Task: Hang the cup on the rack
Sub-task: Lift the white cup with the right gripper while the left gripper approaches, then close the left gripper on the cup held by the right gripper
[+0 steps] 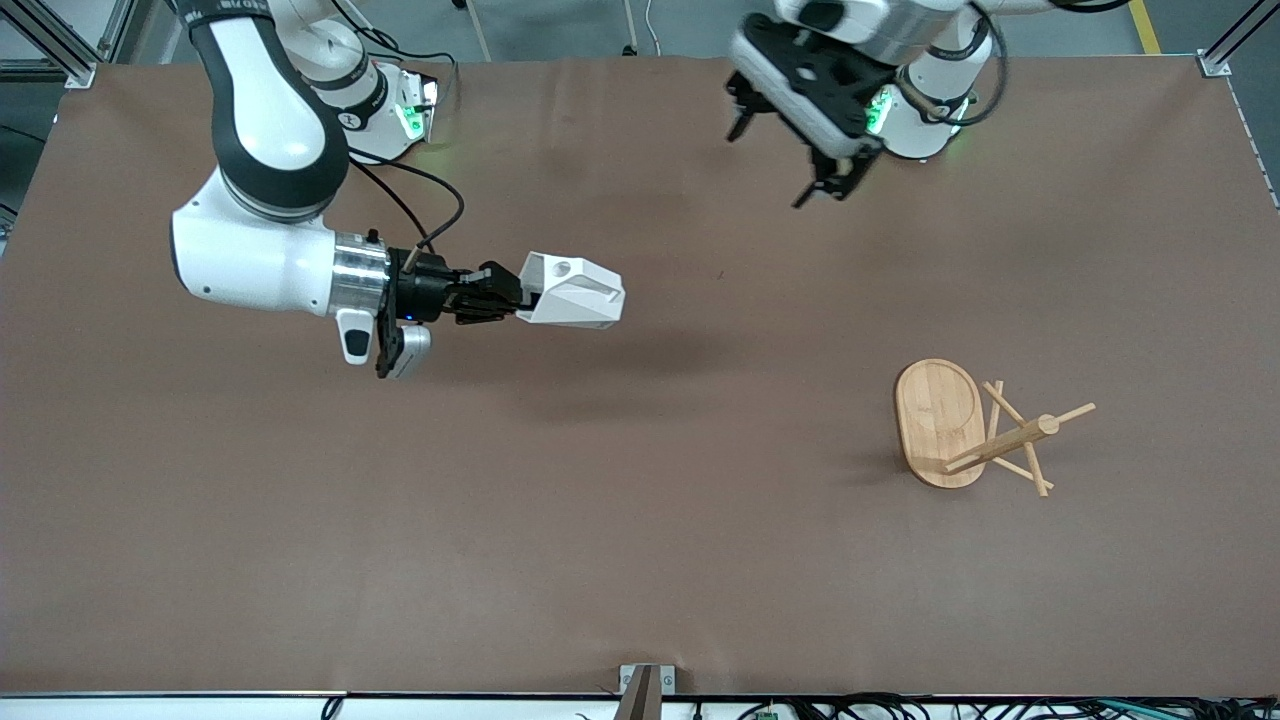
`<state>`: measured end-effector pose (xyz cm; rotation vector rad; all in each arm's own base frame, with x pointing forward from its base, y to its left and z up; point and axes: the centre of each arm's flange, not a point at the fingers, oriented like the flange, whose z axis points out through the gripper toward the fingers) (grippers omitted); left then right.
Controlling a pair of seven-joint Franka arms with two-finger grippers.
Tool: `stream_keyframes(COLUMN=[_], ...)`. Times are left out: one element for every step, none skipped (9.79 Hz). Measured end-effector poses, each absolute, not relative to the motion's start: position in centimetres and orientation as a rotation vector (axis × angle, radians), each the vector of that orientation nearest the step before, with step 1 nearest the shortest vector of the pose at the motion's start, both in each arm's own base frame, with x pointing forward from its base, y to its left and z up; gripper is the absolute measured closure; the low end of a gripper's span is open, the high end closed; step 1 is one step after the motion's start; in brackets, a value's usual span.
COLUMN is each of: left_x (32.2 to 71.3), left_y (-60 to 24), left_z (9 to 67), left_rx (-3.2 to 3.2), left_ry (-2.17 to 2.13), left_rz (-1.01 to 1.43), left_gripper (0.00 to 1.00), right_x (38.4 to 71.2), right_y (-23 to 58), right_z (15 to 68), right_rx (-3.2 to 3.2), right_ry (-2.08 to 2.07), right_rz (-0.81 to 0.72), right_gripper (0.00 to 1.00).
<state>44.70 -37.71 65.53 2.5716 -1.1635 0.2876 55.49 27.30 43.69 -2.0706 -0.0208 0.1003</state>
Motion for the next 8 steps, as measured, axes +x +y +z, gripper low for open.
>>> stream_keyframes(left_x=[44.7, 45.0, 45.3, 45.2, 45.0, 45.0, 45.0, 45.0], left_y=[-39.3, -40.1, -40.6, -41.2, -42.0, -42.5, -42.7, -42.8], left_z=[64.4, 63.3, 62.6, 62.1, 61.8, 61.3, 60.7, 60.1], left_rx=[2.517, 2.467, 2.423, 2.383, 2.347, 2.318, 2.305, 2.306], left_ry=[-1.227, -1.294, -1.355, -1.408, -1.453, -1.488, -1.505, -1.509], left_rz=[0.285, 0.276, 0.276, 0.286, 0.306, 0.319, 0.317, 0.304], left_gripper=[0.0, 0.0, 0.0, 0.0, 0.01, 0.01, 0.0, 0.0], right_x=[55.1, 54.3, 53.3, 52.6, 52.1, 51.7, 51.5, 51.4], right_y=[28.4, 29.7, 30.8, 31.8, 32.6, 33.4, 34.1, 34.5], right_z=[43.4, 43.3, 43.3, 43.1, 43.0, 42.9, 43.0, 43.1], right_rx=[-2.055, -2.037, -2.021, -2.012, -2.008, -1.988, -1.956, -1.939], right_ry=[-0.033, -0.068, -0.109, -0.141, -0.161, -0.161, -0.15, -0.144], right_rz=[0.129, 0.179, 0.23, 0.262, 0.277, 0.285, 0.289, 0.294], right_gripper=[0.96, 0.96, 0.96, 0.96, 0.96, 0.96, 0.96, 0.96])
